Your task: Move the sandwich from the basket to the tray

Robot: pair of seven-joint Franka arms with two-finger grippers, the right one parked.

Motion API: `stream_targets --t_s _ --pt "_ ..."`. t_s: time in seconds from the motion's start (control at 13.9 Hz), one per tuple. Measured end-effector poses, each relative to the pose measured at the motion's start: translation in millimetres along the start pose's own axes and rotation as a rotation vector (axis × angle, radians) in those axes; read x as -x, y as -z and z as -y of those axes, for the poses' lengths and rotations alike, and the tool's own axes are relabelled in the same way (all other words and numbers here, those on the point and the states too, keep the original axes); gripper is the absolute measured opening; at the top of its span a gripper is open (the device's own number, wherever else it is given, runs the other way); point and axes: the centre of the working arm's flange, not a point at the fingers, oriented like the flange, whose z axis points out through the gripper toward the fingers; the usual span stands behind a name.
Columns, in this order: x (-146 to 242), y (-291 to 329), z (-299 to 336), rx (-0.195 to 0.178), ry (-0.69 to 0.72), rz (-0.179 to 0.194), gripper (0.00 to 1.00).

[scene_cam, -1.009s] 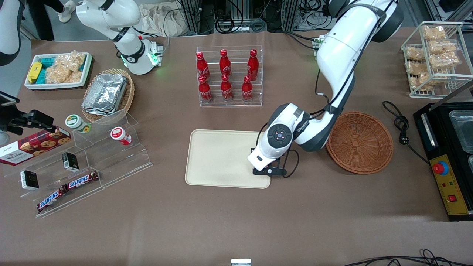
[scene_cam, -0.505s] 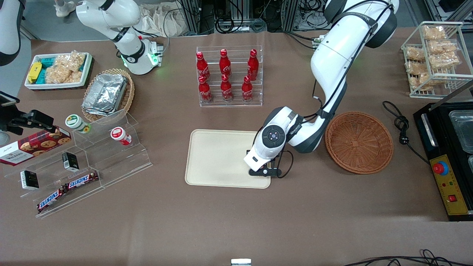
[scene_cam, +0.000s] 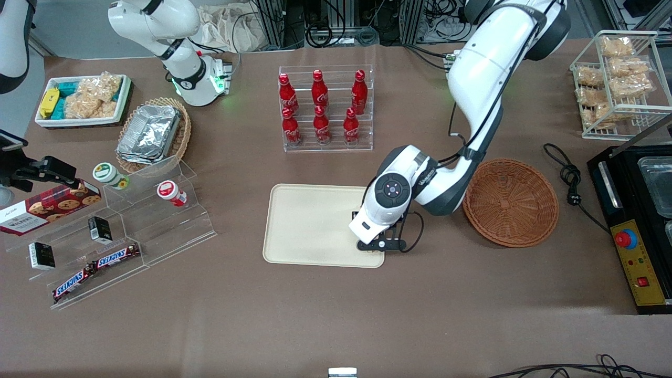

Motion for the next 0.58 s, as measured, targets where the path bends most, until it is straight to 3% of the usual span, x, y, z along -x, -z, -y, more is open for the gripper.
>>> stream_targets --t_s 0.07,0.29,0.58 --pt "3.1 15.5 1.6 -0.012 0.019 0.003 0.99" --pt "8.1 66.5 20.1 -0.058 0.078 0.007 1.0" --pt "9.2 173.3 109.1 -0.122 0.17 0.008 1.0"
